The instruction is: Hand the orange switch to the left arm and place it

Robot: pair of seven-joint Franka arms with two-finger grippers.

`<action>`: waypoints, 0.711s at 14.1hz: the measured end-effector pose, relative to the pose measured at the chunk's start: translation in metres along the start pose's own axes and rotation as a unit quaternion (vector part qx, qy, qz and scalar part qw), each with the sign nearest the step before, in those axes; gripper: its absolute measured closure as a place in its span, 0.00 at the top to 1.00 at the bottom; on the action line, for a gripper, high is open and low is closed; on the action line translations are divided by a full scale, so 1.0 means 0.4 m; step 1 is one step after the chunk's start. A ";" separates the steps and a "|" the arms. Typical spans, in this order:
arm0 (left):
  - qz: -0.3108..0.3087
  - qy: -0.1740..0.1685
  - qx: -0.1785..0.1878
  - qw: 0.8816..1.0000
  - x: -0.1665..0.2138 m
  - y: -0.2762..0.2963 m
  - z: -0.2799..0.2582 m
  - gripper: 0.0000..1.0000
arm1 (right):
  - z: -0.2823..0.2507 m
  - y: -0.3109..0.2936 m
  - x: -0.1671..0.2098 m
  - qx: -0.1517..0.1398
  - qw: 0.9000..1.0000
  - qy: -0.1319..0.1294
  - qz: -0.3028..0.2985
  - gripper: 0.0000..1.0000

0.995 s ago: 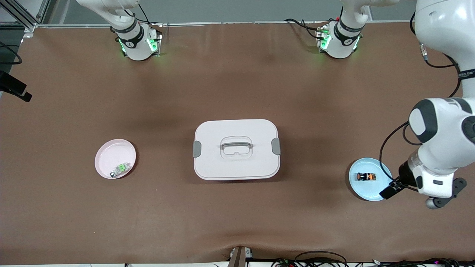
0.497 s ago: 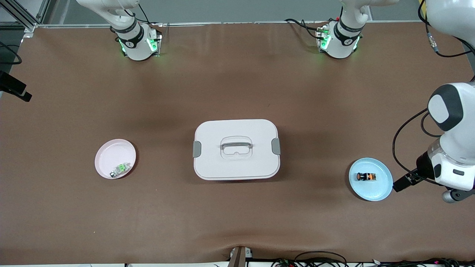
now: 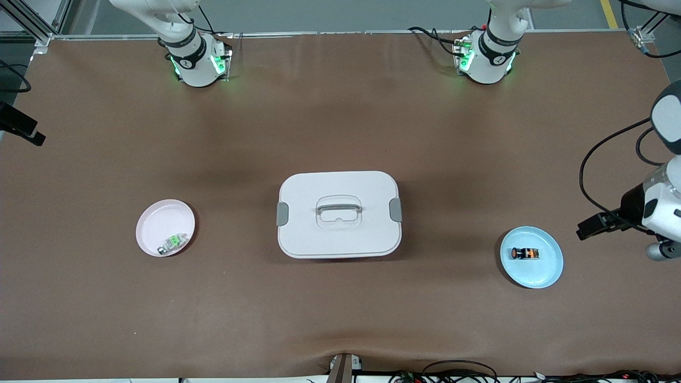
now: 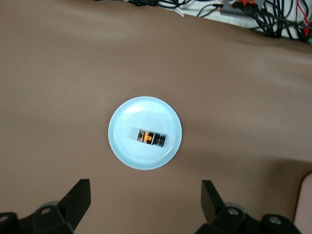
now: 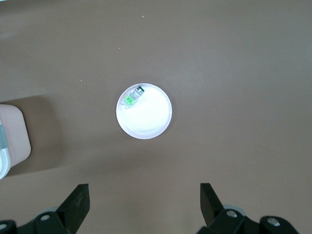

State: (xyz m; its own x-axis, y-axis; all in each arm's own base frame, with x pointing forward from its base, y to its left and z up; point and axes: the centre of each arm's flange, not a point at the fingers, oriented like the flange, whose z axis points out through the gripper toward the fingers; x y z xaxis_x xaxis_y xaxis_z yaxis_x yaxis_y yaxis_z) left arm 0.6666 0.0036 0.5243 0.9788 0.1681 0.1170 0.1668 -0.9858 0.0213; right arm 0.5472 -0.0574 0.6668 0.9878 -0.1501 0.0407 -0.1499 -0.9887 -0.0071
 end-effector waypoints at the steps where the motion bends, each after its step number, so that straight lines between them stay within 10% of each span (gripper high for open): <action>1: 0.006 -0.001 -0.001 1.000 -0.015 -0.003 -0.018 1.00 | 0.000 0.000 0.000 0.000 1.000 0.000 0.000 1.00; 10: 0.076 -0.005 -0.012 0.997 -0.227 -0.020 -0.136 1.00 | 0.002 0.001 -0.003 0.000 1.000 -0.006 0.001 1.00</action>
State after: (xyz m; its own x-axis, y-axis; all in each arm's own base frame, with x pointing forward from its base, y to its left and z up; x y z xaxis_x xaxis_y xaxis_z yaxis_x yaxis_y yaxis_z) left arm 0.5698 -0.0037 0.5676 0.9938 0.0171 0.1102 0.0142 -0.9995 0.0270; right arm 0.5459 -0.0575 0.6658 0.9879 -0.1523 0.0288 -0.1522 -0.9883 -0.0066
